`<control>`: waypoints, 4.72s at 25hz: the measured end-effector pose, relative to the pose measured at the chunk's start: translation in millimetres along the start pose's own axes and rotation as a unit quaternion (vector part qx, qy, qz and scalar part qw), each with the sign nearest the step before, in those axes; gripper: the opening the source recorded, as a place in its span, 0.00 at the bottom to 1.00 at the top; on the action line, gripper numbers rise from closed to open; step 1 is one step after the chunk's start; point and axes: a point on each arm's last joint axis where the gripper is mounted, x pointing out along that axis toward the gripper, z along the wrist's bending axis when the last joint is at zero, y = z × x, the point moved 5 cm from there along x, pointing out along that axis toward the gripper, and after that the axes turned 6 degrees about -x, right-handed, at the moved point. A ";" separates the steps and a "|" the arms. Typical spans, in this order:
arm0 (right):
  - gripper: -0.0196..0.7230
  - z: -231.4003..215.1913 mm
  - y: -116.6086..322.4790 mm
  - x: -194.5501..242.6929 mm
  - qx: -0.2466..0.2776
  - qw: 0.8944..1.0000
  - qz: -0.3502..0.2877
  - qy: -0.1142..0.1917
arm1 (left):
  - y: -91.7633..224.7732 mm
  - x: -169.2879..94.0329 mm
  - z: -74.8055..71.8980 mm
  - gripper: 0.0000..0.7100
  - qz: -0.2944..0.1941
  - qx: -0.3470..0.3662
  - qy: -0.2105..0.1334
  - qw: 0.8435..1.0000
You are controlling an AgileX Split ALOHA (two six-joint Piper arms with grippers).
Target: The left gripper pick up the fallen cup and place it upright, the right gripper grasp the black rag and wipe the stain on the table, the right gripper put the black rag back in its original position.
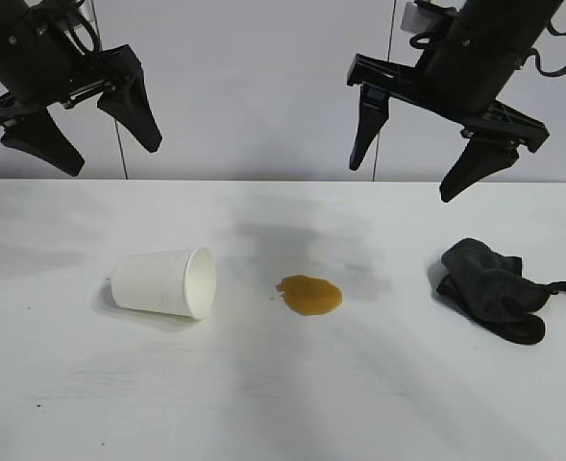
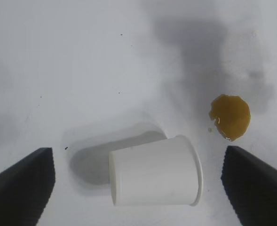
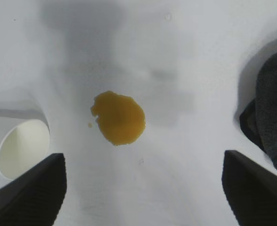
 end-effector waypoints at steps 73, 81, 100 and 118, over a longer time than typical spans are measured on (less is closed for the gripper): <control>0.86 -0.1 0.5 0.0 -0.025 1.000 0.002 0.000 | 84.3 82.0 -45.1 0.98 0.033 0.660 -0.019 0.750; 0.86 -0.1 0.5 0.0 -0.025 1.000 0.002 0.000 | 96.6 107.1 -34.6 0.98 0.061 0.644 -0.003 0.763; 0.86 -0.1 0.5 0.0 -0.025 1.000 0.002 0.000 | 92.9 98.9 -47.0 0.60 0.021 0.601 0.048 0.797; 0.86 0.3 -2.3 0.0 -0.025 1.000 -0.008 -0.001 | 39.8 27.5 7.4 0.60 -0.295 0.426 0.243 0.820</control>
